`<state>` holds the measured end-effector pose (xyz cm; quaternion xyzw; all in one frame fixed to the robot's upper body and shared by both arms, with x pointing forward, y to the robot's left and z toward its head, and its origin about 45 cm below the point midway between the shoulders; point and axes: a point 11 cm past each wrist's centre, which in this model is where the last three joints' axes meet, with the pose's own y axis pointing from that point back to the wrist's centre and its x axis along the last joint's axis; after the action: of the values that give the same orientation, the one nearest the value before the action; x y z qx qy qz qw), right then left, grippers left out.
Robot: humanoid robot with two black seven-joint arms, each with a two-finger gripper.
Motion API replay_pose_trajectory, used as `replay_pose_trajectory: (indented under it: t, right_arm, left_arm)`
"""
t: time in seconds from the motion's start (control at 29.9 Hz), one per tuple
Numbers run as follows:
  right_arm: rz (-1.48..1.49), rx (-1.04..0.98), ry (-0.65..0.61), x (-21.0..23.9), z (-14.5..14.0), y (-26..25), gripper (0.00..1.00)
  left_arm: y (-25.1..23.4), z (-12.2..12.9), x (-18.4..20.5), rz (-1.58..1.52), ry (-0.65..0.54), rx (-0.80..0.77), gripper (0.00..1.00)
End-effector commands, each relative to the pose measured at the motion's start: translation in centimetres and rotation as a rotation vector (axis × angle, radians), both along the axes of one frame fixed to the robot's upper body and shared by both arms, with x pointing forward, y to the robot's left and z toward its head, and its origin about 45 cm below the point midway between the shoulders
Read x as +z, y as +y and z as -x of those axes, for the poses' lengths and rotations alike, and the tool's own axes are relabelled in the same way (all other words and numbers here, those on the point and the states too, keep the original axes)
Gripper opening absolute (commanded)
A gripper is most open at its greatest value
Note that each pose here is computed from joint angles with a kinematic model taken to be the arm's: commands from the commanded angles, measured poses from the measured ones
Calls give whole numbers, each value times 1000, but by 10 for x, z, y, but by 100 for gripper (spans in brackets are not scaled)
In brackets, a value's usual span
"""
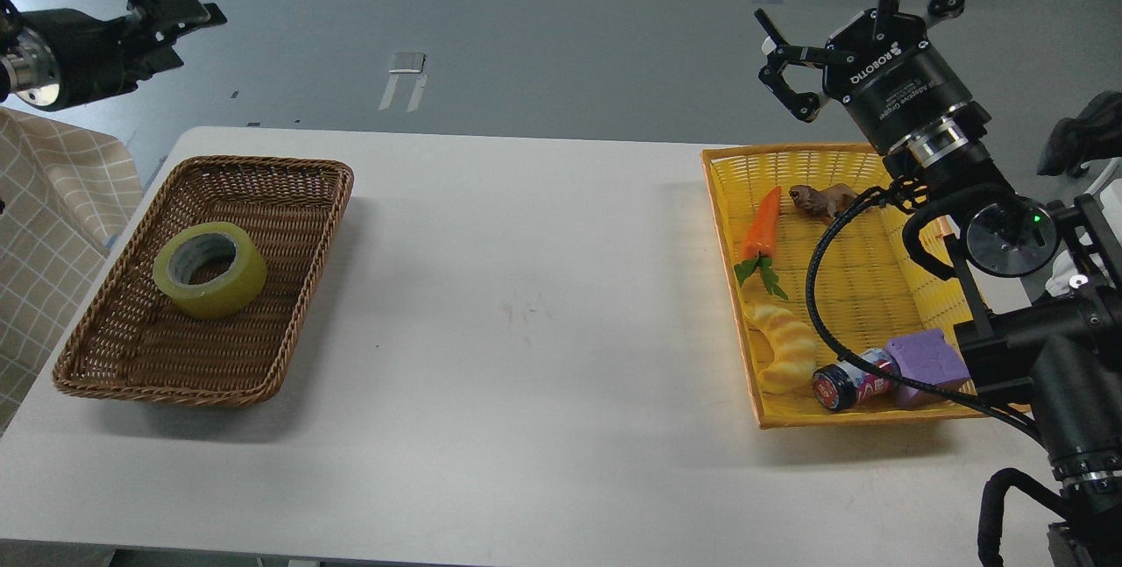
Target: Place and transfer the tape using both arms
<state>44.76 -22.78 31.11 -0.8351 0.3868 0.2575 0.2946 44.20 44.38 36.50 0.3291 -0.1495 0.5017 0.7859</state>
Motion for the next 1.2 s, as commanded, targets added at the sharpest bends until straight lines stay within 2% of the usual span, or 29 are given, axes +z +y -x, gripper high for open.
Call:
replay_pose_trajectory:
  t: [0.0,0.13,0.43,0.64,0.84,0.94,1.17]
  right_arm:
    - [13,-2,-3,0,0,-1,100]
    - [21,-3,-9,3,-1,-1,100]
    - [17,-1,-22,12,-6,0,100]
    - [14,-11,-9,9,-9,-3,100]
    - [6,-21,5,3,-10,-4,100]
    - [4,-31,12,0,-11,-7,100]
    - [15,-48,35,-9,-10,-15,100]
  left_arm:
    - [-21,-11,27,284,-68,-2,98]
    - [-65,-27,54,572,-144,-73,98]
    - [-135,-38,53,834,-162,-218,98]
    - [-168,-38,27,945,-112,-252,98]
    - [-205,-32,-24,1066,-11,-253,98]
    - [-216,-30,-32,1103,8,-257,98]
    - [-214,-25,-49,1150,23,-225,98]
